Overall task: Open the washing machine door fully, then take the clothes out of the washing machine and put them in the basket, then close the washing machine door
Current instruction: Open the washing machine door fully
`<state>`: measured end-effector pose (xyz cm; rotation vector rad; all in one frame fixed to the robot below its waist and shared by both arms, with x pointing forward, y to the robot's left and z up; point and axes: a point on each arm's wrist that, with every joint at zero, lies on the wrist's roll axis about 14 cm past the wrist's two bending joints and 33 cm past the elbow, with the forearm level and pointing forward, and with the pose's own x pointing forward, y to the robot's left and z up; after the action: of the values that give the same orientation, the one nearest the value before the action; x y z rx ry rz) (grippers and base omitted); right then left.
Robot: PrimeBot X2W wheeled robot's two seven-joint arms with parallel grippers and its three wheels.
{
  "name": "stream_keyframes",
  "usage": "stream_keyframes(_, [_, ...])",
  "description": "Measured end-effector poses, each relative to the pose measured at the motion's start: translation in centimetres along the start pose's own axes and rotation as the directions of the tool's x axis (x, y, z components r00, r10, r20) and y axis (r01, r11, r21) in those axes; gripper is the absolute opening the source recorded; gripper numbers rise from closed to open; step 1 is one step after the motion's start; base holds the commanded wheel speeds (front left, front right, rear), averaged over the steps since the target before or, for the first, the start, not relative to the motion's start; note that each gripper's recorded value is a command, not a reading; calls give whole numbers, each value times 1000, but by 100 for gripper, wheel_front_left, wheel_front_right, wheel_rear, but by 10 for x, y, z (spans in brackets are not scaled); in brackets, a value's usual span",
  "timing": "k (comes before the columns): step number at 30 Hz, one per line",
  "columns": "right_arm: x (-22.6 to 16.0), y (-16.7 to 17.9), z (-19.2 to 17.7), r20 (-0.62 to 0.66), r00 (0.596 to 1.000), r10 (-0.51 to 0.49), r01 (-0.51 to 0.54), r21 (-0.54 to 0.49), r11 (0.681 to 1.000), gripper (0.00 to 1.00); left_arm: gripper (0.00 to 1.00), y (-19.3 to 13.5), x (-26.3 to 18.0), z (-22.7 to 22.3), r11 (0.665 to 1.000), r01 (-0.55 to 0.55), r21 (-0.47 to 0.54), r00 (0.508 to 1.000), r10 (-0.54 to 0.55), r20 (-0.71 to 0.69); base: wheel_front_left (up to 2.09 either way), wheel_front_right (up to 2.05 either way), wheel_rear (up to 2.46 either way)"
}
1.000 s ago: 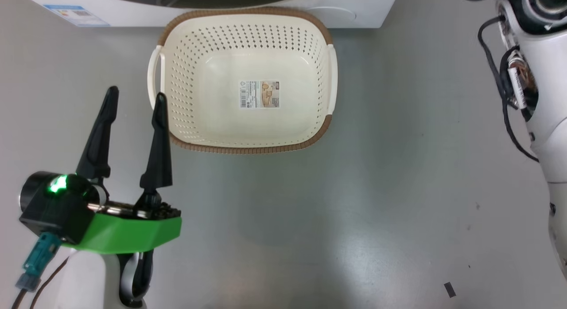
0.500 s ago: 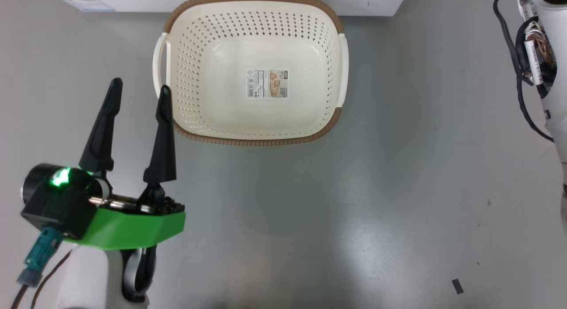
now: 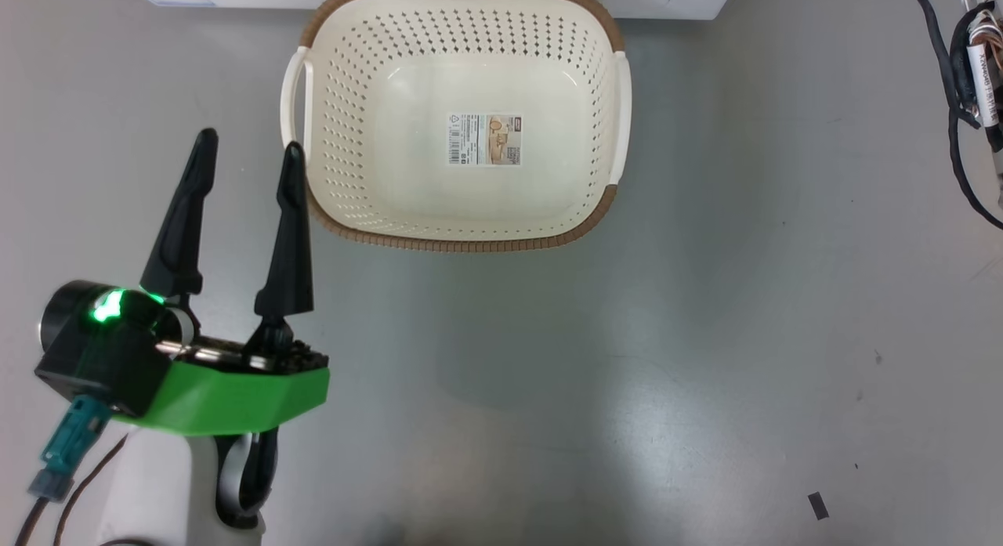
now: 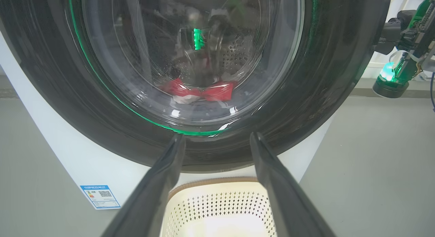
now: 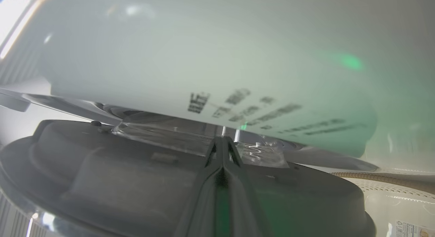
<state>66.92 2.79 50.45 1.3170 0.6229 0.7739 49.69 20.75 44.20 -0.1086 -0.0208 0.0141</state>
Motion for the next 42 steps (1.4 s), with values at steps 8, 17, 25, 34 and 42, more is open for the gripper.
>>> stream_keyframes(8, [-4, 6, -9, -73, 997, -7, 4, -35, 999, 0, 100, -2, 1, 3, 1000, 3, -4, 1000, -3, 8, 0, 0, 0])
stream_keyframes(17, [-10, 26, -38, -189, 982, 7, -22, -79, 997, 0, 100, -7, 1, 13, 1000, 13, -13, 999, -13, 32, 0, 0, 0])
stream_keyframes(25, [-20, 36, -51, -226, 974, -1, -20, -94, 995, 0, 100, -10, -1, 26, 1000, 21, -11, 998, -20, 56, 0, 0, 0])
stream_keyframes(34, [-29, 25, -38, -115, 992, -55, 41, -121, 992, 45, 100, -13, -5, 27, 1000, 24, -19, 998, -23, 55, 0, 0, 0])
stream_keyframes(42, [-50, 7, -14, 115, 987, -114, 138, -226, 964, 100, 100, -15, -5, 32, 999, 29, -23, 997, -27, 66, 0, 0, 0])
